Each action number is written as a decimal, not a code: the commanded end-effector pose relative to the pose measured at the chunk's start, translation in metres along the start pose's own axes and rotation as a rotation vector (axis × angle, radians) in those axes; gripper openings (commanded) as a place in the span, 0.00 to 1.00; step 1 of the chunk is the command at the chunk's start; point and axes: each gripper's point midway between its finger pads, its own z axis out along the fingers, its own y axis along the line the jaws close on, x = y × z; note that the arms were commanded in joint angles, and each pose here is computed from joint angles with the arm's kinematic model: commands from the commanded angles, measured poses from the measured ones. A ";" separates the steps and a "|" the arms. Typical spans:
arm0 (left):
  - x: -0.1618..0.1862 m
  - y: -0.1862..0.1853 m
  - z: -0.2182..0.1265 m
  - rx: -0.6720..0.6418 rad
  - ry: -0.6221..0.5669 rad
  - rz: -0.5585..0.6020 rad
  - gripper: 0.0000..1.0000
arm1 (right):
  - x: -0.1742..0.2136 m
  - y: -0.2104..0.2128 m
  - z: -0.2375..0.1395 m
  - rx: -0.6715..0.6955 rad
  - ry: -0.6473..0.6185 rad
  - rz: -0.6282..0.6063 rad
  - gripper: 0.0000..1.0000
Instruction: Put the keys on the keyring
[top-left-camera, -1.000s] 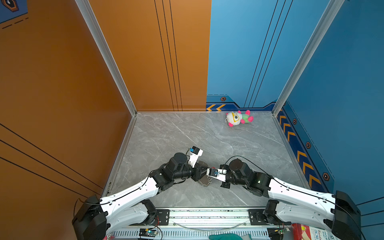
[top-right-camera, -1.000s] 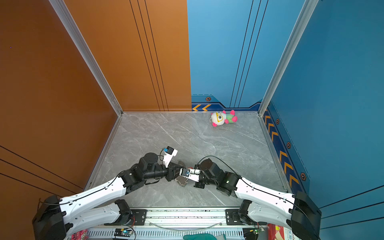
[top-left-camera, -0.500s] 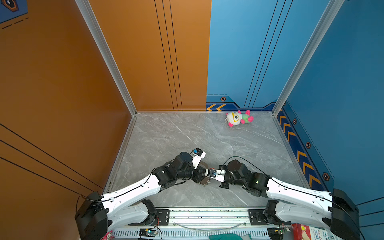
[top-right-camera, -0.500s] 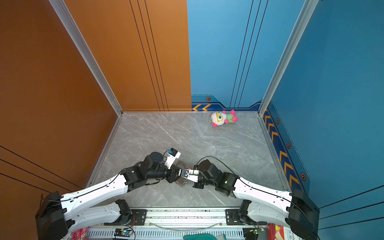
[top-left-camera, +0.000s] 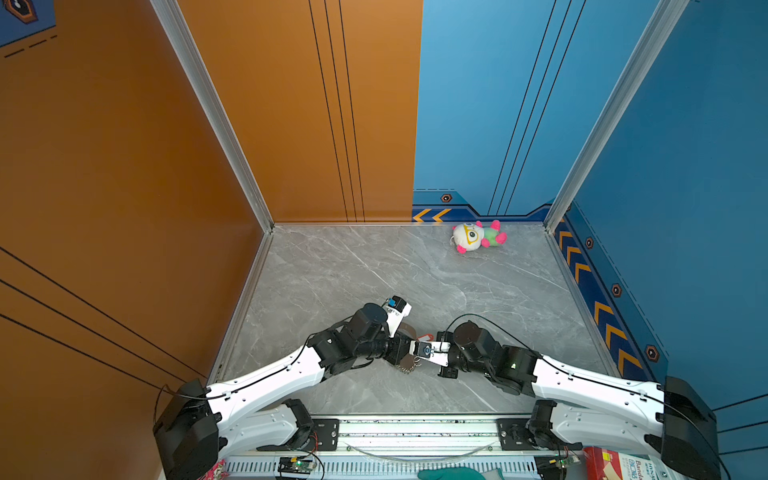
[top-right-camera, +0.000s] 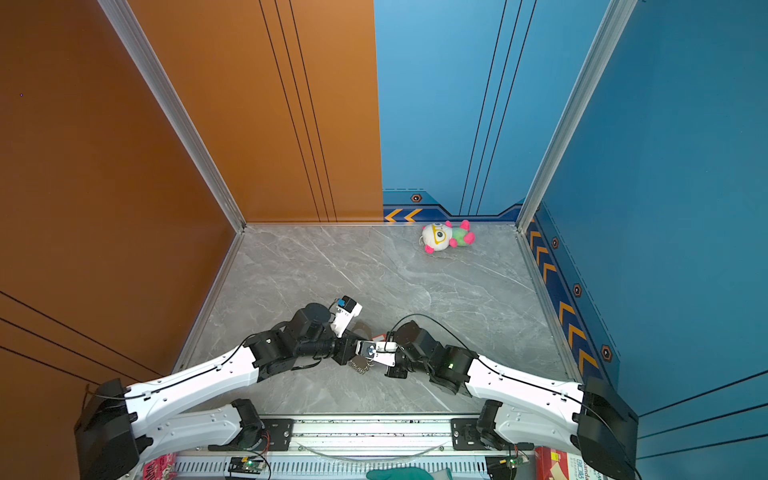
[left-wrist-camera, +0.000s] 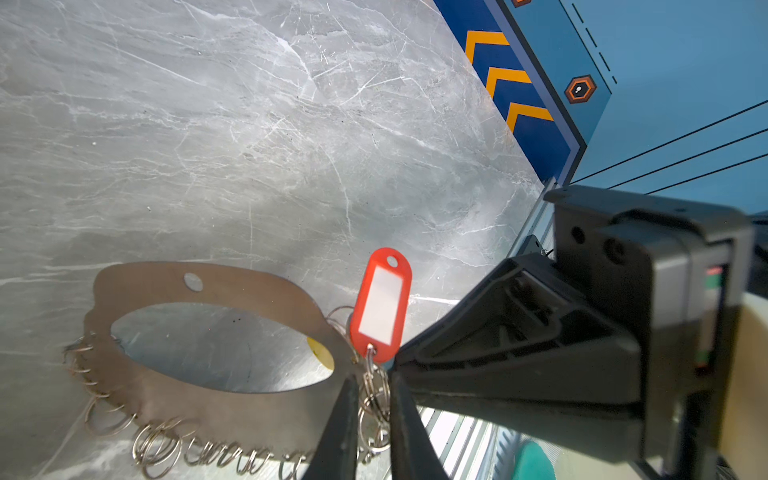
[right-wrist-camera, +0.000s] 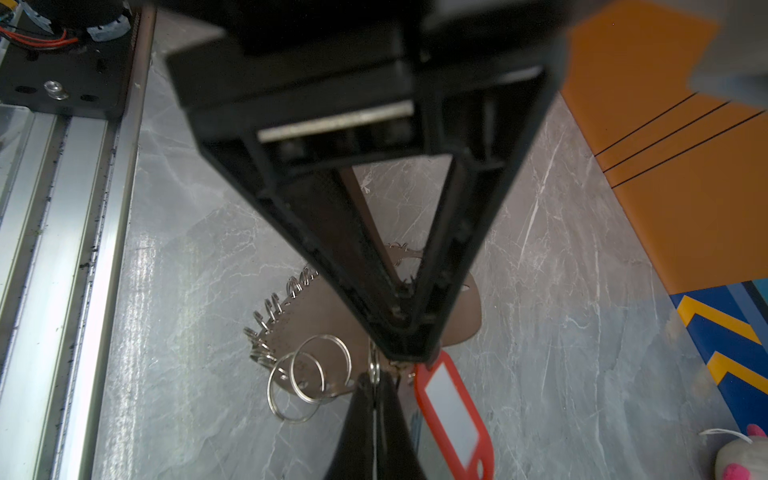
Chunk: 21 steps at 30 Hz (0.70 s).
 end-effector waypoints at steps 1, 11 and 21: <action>-0.001 0.003 0.001 -0.030 0.009 0.003 0.13 | -0.011 -0.006 -0.003 0.039 -0.038 -0.027 0.00; 0.004 0.013 0.001 -0.053 0.006 -0.019 0.01 | -0.013 -0.013 -0.005 0.101 -0.085 -0.011 0.00; 0.009 0.030 0.004 -0.074 -0.004 -0.090 0.03 | -0.031 -0.028 -0.025 0.171 -0.302 0.126 0.00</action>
